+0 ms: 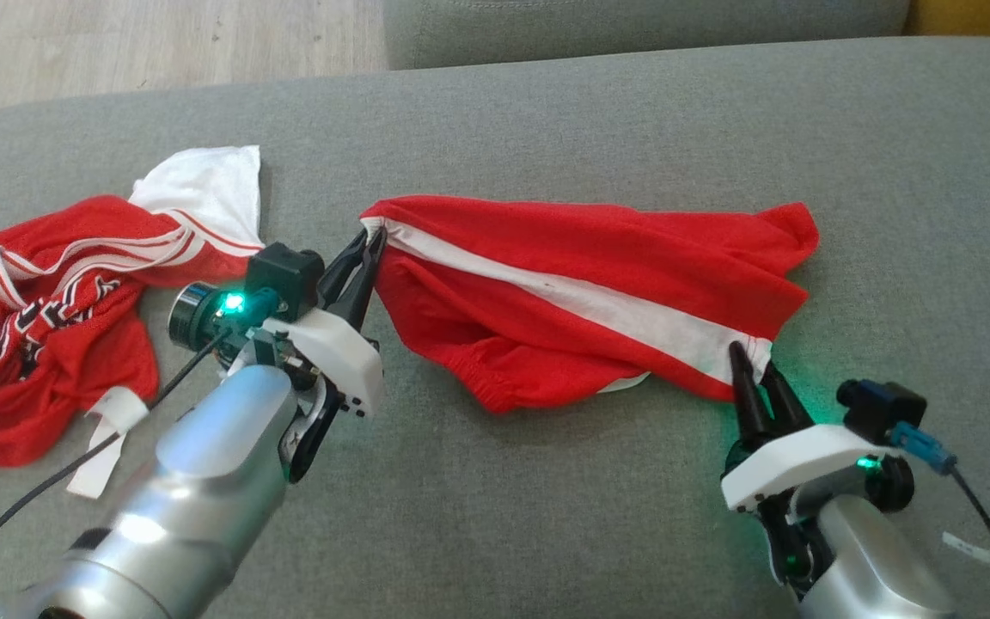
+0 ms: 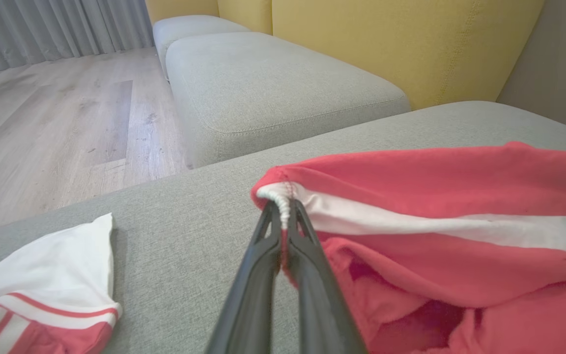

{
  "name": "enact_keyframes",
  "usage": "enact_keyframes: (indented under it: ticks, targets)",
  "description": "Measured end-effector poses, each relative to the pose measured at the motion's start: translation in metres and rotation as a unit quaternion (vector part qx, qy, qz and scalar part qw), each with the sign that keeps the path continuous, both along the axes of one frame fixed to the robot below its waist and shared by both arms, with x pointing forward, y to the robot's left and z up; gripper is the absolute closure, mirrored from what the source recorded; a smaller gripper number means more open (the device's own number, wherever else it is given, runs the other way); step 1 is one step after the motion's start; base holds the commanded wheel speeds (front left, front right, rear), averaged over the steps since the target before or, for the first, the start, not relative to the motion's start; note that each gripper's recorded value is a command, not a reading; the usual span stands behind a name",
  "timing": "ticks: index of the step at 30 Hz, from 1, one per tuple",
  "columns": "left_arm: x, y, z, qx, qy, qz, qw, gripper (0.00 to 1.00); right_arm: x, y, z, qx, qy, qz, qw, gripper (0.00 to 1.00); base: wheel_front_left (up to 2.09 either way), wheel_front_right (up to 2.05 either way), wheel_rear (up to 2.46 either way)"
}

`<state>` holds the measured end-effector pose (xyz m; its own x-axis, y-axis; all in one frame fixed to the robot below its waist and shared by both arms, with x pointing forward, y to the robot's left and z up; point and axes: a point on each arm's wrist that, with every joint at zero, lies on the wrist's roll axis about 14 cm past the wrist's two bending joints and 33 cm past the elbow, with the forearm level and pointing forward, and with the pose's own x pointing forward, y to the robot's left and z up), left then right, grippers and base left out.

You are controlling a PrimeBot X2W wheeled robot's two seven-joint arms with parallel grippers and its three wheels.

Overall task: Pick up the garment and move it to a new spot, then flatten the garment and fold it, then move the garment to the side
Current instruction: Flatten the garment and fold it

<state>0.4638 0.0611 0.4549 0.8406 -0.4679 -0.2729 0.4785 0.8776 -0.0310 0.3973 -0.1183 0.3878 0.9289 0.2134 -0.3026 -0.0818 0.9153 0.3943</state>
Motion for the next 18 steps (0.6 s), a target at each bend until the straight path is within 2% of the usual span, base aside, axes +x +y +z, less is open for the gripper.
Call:
enact_keyframes:
  ticks: [2, 3, 10, 15, 18]
  targets:
    - [0.0, 0.001, 0.0, 0.002, -0.001, 0.001, 1.0, 1.0, 0.003, -0.002, 0.004, -0.001, -0.007, -0.002, 1.0, 0.81, 0.0, 0.0, 0.0]
    - [0.0, 0.001, 0.001, 0.002, -0.003, 0.001, 1.0, 1.0, 0.005, -0.003, 0.008, -0.003, -0.014, -0.002, 1.0, 0.98, 0.0, 0.0, 0.0]
    - [0.007, -0.006, 0.031, -0.006, -0.053, -0.016, 0.998, 1.0, 0.03, -0.026, 0.072, -0.023, -0.124, -0.016, 0.992, 1.0, 0.0, 0.0, 0.0]
    - [0.032, -0.014, 0.077, -0.009, -0.122, -0.046, 0.991, 1.0, 0.054, -0.055, 0.114, -0.07, -0.191, -0.019, 0.979, 1.0, 0.0, 0.0, 0.0]
    - [0.061, -0.019, 0.114, -0.003, -0.172, -0.057, 0.983, 1.0, 0.092, -0.067, 0.153, -0.101, -0.242, -0.015, 0.965, 1.0, 0.0, 0.0, 0.0]
